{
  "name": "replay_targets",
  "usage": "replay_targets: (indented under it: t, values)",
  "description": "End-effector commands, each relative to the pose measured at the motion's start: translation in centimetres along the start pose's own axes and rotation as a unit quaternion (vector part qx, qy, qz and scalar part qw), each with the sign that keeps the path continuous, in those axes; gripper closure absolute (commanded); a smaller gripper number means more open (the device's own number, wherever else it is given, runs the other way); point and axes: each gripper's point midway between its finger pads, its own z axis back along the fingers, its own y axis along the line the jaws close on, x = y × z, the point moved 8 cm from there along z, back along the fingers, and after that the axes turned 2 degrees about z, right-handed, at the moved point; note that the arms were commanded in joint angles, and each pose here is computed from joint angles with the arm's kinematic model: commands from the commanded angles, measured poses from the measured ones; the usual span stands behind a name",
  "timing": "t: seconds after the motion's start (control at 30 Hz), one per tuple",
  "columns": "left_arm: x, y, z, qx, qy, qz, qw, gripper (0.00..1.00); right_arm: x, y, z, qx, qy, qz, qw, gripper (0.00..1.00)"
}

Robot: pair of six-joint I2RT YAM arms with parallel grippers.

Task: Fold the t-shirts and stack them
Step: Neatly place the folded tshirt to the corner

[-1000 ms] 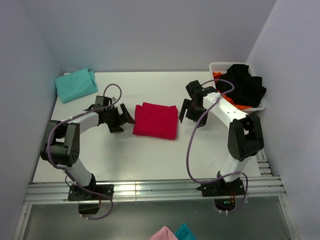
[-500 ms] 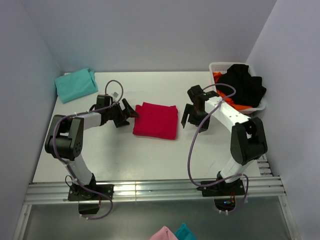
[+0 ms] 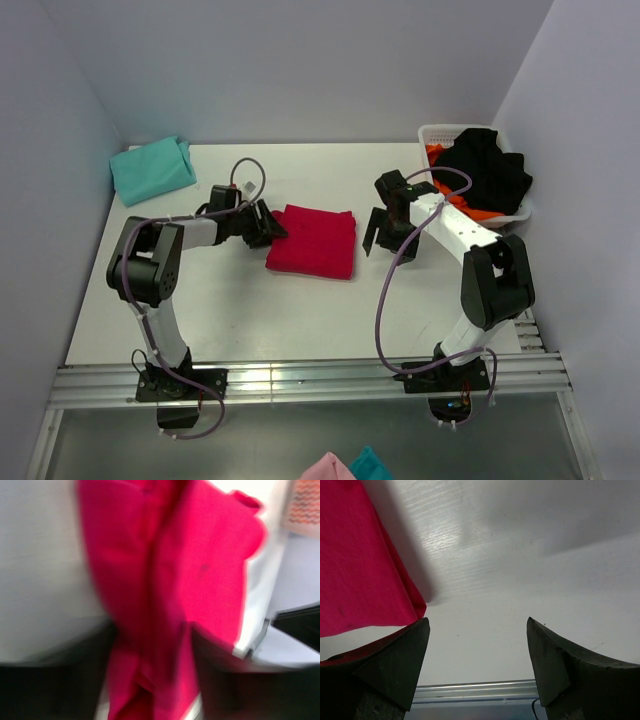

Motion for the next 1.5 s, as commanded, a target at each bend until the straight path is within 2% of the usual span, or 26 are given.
replay_targets:
  t: [0.0, 0.03, 0.07, 0.23, 0.37, 0.7, 0.77, 0.87, 1.13, 1.17, 1.23, 1.27, 1.37, 1.47]
  values:
    - [-1.3, 2.3, -1.2, 0.047, 0.023, 0.005, 0.999, 0.55, 0.6, 0.0, 1.4, 0.015, -0.029, -0.010, 0.999, 0.15]
    - [-1.5, 2.9, -1.3, 0.066, 0.028, 0.008, 0.997, 0.90, 0.4, -0.2, 1.3, 0.018, -0.029, -0.013, 0.999, 0.16]
    - [-1.6, 3.1, -1.4, 0.070, 0.033, 0.008, 0.997, 1.00, 0.4, -0.3, 1.1, 0.020, -0.027, -0.016, 0.999, 0.16]
    - [-1.9, 4.6, -1.7, 0.112, 0.042, 0.006, 0.993, 1.00, 0.1, -0.4, 0.5, 0.028, -0.015, -0.021, 0.999, 0.18]
    - [-0.5, 4.3, -0.8, 0.146, 0.031, -0.009, 0.989, 1.00, 0.5, -0.3, 0.9, 0.031, -0.022, -0.021, 0.999, 0.19]
    - [9.0, 2.2, 3.4, 0.217, -0.066, -0.032, 0.974, 1.00, -0.1, -0.5, 1.4, 0.038, -0.022, -0.023, 0.999, 0.21]
    - [10.0, 1.8, 4.1, 0.232, -0.069, -0.037, 0.970, 1.00, -0.3, -0.7, 1.7, 0.038, -0.027, -0.022, 0.999, 0.21]
    - [13.3, 0.8, 5.7, 0.237, -0.101, -0.039, 0.965, 1.00, -0.8, -1.1, 1.8, 0.039, -0.027, -0.025, 0.999, 0.22]
    - [20.1, 1.4, 8.9, 0.251, -0.159, -0.036, 0.954, 1.00, -2.9, -2.2, 1.3, 0.044, -0.012, -0.027, 0.999, 0.23]
    - [22.6, 1.8, 10.1, 0.249, -0.186, -0.029, 0.950, 1.00, -3.0, -2.3, 1.3, 0.043, -0.011, -0.026, 0.999, 0.23]
    - [24.4, 1.8, 11.3, 0.247, -0.201, -0.023, 0.948, 1.00, -3.4, -2.7, 1.4, 0.039, -0.007, -0.021, 0.999, 0.23]
    - [26.2, 0.4, 12.8, 0.232, -0.233, -0.033, 0.944, 1.00, -3.5, -2.8, 1.4, 0.037, -0.007, -0.019, 0.999, 0.23]
    - [28.6, 1.6, 16.2, 0.217, -0.281, -0.019, 0.935, 1.00, -4.1, -3.3, 1.3, 0.028, -0.001, -0.014, 0.999, 0.23]
    - [30.2, 4.6, 21.6, 0.226, -0.324, 0.012, 0.919, 1.00, -4.6, -3.7, 1.0, 0.022, 0.006, -0.009, 1.000, 0.24]
